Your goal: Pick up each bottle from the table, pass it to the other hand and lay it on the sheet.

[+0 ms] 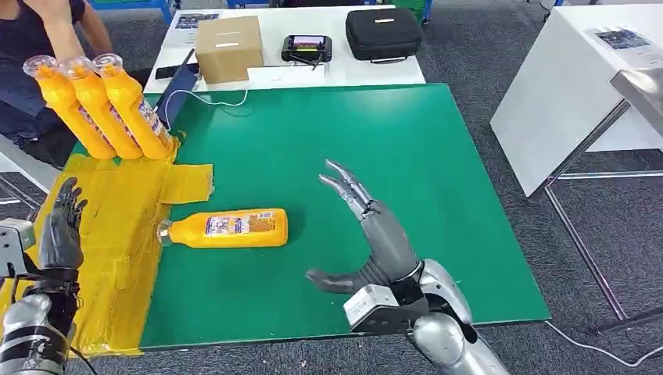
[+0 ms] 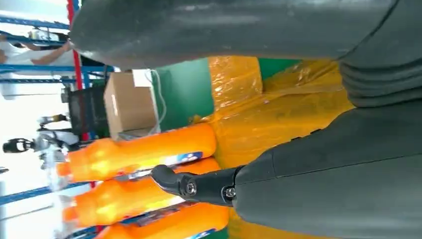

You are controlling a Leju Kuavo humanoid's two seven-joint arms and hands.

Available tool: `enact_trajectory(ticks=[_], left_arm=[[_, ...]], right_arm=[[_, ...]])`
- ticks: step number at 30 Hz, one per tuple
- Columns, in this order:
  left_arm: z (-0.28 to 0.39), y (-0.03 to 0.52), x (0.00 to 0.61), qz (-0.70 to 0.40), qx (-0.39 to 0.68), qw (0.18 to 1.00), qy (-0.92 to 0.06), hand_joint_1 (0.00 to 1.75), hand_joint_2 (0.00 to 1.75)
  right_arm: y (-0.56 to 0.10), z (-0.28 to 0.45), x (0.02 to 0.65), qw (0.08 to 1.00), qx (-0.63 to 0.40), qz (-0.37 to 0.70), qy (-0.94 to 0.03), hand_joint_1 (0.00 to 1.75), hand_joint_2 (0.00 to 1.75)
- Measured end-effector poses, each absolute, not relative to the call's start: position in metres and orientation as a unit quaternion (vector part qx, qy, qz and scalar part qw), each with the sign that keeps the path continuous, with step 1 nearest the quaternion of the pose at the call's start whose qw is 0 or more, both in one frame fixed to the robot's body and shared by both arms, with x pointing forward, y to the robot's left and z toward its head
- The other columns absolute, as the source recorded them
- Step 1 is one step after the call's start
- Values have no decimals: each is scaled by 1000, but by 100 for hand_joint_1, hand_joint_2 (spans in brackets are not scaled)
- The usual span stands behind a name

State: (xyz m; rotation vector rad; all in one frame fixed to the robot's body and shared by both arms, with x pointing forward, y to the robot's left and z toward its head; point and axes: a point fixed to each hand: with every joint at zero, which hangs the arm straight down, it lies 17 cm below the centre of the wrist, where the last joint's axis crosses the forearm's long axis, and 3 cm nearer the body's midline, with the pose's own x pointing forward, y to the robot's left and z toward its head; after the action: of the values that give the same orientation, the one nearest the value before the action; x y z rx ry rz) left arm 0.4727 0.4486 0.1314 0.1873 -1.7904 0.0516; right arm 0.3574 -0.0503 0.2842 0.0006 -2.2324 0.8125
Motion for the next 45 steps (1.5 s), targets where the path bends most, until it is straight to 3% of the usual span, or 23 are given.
enact_trajectory(ticks=[13, 35, 45], left_arm=[[81, 461, 415, 54, 60, 632, -771, 0, 0], [103, 290, 467, 42, -32, 625, -779, 0, 0], [100, 262, 479, 39, -54, 631, -773, 0, 0]], right_arm=[[1, 294, 336, 347, 30, 336, -875, 0, 0], [-52, 272, 348, 378, -11, 337, -862, 0, 0], [-62, 274, 356, 378, -24, 340, -861, 0, 0]])
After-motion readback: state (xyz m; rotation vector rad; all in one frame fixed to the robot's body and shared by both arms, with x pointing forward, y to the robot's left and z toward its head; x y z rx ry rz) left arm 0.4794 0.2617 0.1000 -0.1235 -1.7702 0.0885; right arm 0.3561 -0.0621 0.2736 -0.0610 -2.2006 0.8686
